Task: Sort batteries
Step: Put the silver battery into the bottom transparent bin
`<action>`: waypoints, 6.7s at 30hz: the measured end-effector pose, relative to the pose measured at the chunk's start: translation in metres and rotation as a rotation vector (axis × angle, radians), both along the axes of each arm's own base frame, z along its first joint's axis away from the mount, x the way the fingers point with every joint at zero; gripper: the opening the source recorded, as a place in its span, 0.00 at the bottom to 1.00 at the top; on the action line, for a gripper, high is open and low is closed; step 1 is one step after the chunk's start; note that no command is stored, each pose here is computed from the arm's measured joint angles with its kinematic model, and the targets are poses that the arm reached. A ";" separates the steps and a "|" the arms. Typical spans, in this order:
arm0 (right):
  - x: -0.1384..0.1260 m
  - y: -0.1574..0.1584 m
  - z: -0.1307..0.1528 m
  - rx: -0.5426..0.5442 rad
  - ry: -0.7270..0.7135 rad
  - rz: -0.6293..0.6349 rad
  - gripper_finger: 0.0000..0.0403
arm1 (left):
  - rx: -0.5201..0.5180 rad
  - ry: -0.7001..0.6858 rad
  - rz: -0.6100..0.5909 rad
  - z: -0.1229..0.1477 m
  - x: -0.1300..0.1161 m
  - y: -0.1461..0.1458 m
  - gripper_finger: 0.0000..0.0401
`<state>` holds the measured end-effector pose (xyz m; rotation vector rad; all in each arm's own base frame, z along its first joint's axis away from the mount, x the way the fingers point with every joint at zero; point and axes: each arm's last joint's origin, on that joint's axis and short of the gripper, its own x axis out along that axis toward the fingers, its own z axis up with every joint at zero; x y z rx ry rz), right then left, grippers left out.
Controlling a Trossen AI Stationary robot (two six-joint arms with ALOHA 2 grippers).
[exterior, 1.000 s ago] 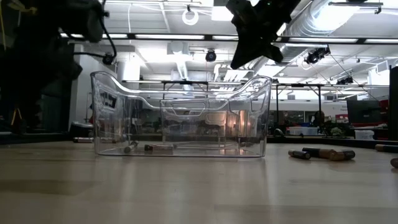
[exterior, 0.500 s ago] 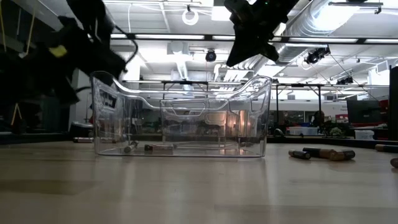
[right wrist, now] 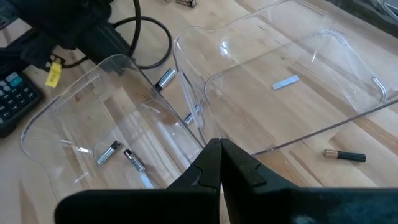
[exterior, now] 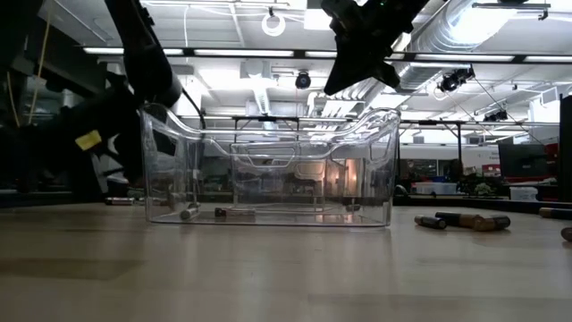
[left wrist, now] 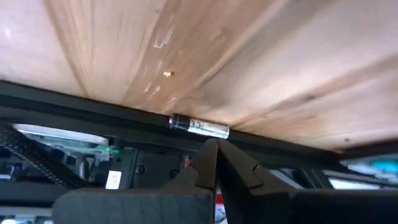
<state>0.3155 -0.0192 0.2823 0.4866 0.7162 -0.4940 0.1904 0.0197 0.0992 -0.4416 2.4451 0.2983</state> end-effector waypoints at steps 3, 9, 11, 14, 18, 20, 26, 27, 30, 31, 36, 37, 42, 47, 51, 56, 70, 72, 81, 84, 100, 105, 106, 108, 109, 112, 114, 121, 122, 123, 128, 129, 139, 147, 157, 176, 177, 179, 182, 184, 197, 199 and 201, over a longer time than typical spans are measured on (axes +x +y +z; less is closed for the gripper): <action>0.000 0.000 0.000 0.000 0.000 -0.001 0.00 | 0.003 0.006 0.011 -0.005 -0.003 -0.001 0.00; 0.000 0.000 0.000 -0.001 -0.002 0.000 0.00 | -0.055 0.041 0.091 -0.019 -0.031 -0.003 0.00; 0.000 0.000 0.000 -0.001 -0.002 0.000 0.00 | -0.066 0.046 0.160 -0.022 -0.038 -0.005 0.00; 0.000 0.000 0.000 -0.002 -0.002 0.000 0.00 | -0.074 0.050 0.200 -0.023 -0.039 -0.006 0.00; 0.000 0.000 0.000 -0.002 -0.001 0.000 0.00 | -0.064 0.034 0.236 -0.022 -0.037 -0.007 0.00; 0.000 0.000 0.000 -0.004 -0.002 -0.001 0.00 | -0.041 0.030 0.237 -0.023 -0.039 -0.006 0.00; 0.001 0.000 0.001 -0.004 -0.009 -0.001 0.00 | 0.069 0.047 0.196 -0.023 -0.039 -0.004 0.00; 0.001 0.000 0.001 -0.005 -0.012 -0.001 0.00 | 0.084 0.046 0.187 -0.023 -0.039 -0.003 0.00; 0.002 0.000 0.002 -0.005 -0.024 -0.002 0.00 | 0.146 0.039 0.129 -0.023 -0.036 0.000 0.00; 0.002 0.000 0.002 -0.006 -0.027 -0.002 0.00 | 0.177 0.033 0.106 -0.023 -0.035 0.001 0.00; 0.002 0.000 0.002 -0.004 -0.031 -0.004 0.00 | 0.336 -0.015 0.018 -0.020 -0.017 0.009 0.00; 0.002 0.000 0.002 -0.004 -0.031 -0.004 0.00 | 0.346 -0.031 0.007 -0.018 -0.011 0.010 0.00; 0.002 0.000 0.002 -0.006 -0.031 -0.003 0.00 | 0.435 -0.154 -0.048 -0.002 0.023 0.016 0.00; 0.002 0.000 0.002 -0.005 -0.032 -0.004 0.00 | 0.479 -0.328 -0.086 0.025 0.035 0.012 0.00; 0.002 0.000 0.002 -0.005 -0.031 -0.004 0.00 | 0.430 -0.332 0.033 0.034 0.014 0.016 0.00; 0.002 0.000 0.002 -0.009 -0.031 -0.007 0.00 | 0.281 -0.199 0.257 0.016 -0.023 0.017 0.00; 0.003 -0.008 0.003 -0.044 -0.046 -0.058 0.00 | 0.284 -0.048 0.300 -0.011 -0.037 0.039 0.00; 0.003 -0.008 0.003 -0.044 -0.046 -0.058 0.00 | 0.294 -0.035 0.293 -0.012 -0.035 0.044 0.00; 0.003 -0.008 0.003 -0.043 -0.046 -0.059 0.00 | 0.267 0.050 0.308 -0.021 -0.043 0.067 0.00; 0.003 -0.008 0.003 -0.043 -0.045 -0.059 0.00 | 0.276 0.050 0.270 -0.020 -0.039 0.079 0.00; 0.003 -0.003 0.003 -0.022 -0.051 -0.062 0.00 | 0.587 -0.457 0.067 0.053 0.042 0.121 0.00; 0.003 -0.003 0.003 -0.005 -0.057 -0.077 0.00 | 0.673 -0.543 0.123 0.082 0.024 0.117 0.00; 0.003 -0.003 0.003 -0.003 -0.058 -0.080 0.00 | 0.676 -0.549 0.138 0.086 0.018 0.117 0.00; 0.003 -0.003 0.003 0.000 -0.060 -0.083 0.00 | 0.677 -0.551 0.181 0.089 0.007 0.117 0.00; 0.003 -0.003 0.003 0.001 -0.059 -0.083 0.00 | 0.681 -0.553 0.218 0.089 0.001 0.117 0.00; 0.003 -0.003 0.003 0.001 -0.059 -0.084 0.00 | 0.707 -0.535 0.335 0.085 -0.015 0.119 0.00; 0.003 -0.003 0.003 0.001 -0.059 -0.084 0.00 | 0.713 -0.511 0.395 0.080 -0.025 0.120 0.02; 0.003 -0.003 0.003 0.006 -0.060 -0.089 0.00 | 0.749 -0.438 0.583 0.059 -0.049 0.124 0.14; 0.003 -0.003 0.003 0.006 -0.060 -0.089 0.00 | 0.747 -0.436 0.606 0.057 -0.051 0.124 0.16; 0.003 -0.003 0.003 0.006 -0.060 -0.089 0.00 | 0.746 -0.434 0.626 0.055 -0.054 0.125 0.19; 0.003 -0.003 0.003 0.002 -0.059 -0.085 0.00 | 0.772 -0.422 0.693 0.053 -0.062 0.133 0.30; 0.003 -0.003 0.003 -0.001 -0.057 -0.082 0.00 | 0.781 -0.420 0.708 0.053 -0.063 0.135 0.32; 0.002 -0.003 0.003 -0.007 -0.051 -0.078 0.00 | 0.829 -0.461 0.896 0.052 -0.077 0.154 0.43; 0.002 -0.003 0.003 -0.007 -0.051 -0.079 0.00 | 0.786 -0.421 0.996 0.038 -0.091 0.148 0.44; 0.002 -0.003 0.003 -0.007 -0.052 -0.078 0.00 | 0.752 -0.471 0.991 0.028 -0.093 0.144 0.37; -0.008 -0.005 0.018 -0.060 -0.106 -0.153 0.00 | 0.762 -0.888 0.873 0.094 -0.083 0.110 0.02; -0.011 -0.005 0.022 -0.073 -0.119 -0.167 0.00 | 0.760 -0.936 0.871 0.099 -0.081 0.105 0.02; -0.017 -0.006 0.030 -0.095 -0.147 -0.191 0.00 | 0.741 -1.036 0.853 0.109 -0.075 0.094 0.02; -0.026 -0.006 0.041 -0.124 -0.184 -0.212 0.00 | 0.706 -1.208 0.813 0.122 -0.062 0.077 0.02; -0.030 -0.006 0.046 -0.133 -0.200 -0.214 0.00 | 0.669 -1.336 0.803 0.130 -0.050 0.068 0.02; -0.040 -0.006 0.058 -0.096 -0.264 -0.245 0.00 | 0.191 -1.787 0.394 0.166 0.075 -0.020 0.01; -0.040 -0.006 0.058 -0.093 -0.265 -0.247 0.00 | 0.125 -1.784 0.259 0.166 0.095 -0.032 0.02; -0.040 -0.006 0.058 -0.081 -0.270 -0.253 0.00 | 0.095 -1.765 0.163 0.162 0.111 -0.041 0.05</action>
